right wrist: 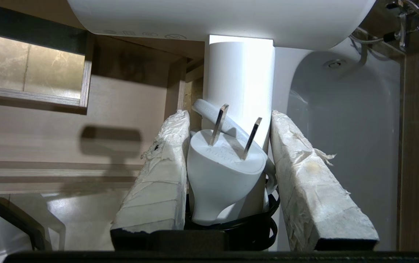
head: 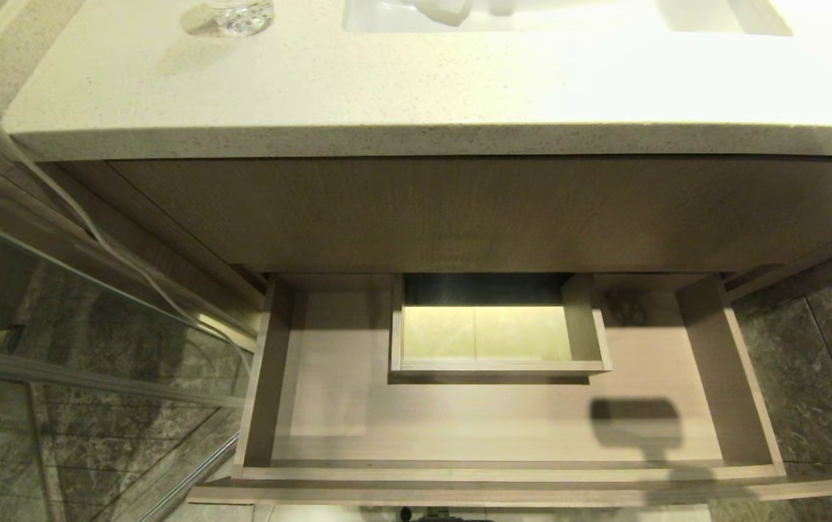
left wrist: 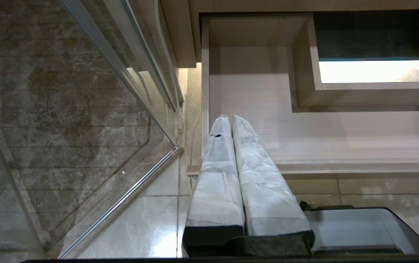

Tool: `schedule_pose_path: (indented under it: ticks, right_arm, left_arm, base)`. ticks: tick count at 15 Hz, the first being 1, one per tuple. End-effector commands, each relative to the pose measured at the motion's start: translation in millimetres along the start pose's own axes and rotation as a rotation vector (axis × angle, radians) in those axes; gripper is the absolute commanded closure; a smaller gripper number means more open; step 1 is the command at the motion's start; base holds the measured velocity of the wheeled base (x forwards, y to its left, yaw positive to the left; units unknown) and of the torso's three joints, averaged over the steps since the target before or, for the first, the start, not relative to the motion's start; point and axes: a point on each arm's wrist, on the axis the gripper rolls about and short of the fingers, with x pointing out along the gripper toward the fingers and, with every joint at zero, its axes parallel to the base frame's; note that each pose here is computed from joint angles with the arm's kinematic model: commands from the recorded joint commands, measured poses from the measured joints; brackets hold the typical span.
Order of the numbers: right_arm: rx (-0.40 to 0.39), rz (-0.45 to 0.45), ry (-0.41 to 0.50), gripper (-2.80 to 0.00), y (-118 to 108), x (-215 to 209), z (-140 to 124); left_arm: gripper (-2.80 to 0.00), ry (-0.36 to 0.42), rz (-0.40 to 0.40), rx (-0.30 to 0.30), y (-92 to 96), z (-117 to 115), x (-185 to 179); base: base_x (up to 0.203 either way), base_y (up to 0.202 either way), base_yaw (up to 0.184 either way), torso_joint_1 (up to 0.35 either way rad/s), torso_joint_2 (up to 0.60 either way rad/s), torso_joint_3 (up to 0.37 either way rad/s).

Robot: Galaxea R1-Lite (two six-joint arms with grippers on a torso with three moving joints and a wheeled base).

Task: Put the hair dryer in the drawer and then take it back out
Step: Place it on the countertop

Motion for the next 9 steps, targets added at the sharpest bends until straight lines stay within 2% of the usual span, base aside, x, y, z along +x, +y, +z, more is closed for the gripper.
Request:
schedule_pose_path:
  ticks: [1,4,9]
  right_arm:
    - [-0.002,0.003,0.003,0.0,-0.2,1.9,0.5]
    - [-0.003,0.001,-0.005,0.0,-0.9,2.4,2.0]
    - [-0.002,-0.008,-0.027,0.0,-2.3,0.7,4.4]
  left_arm:
    - [0.0,-0.001,0.0,0.0,0.0,0.1,-0.1]
    - [0.0,-0.001,0.0,0.0,0.0,0.1,-0.1]
    - [0.0,0.0,0.0,0.0,0.0,-0.1,0.0]
  base:
    - [0.0,0.0,0.0,0.066,-0.04,0.028]
    - [0.0,0.0,0.0,0.249,-0.05,0.201]
    - [0.0,0.0,0.0,0.348,-0.08,0.266]
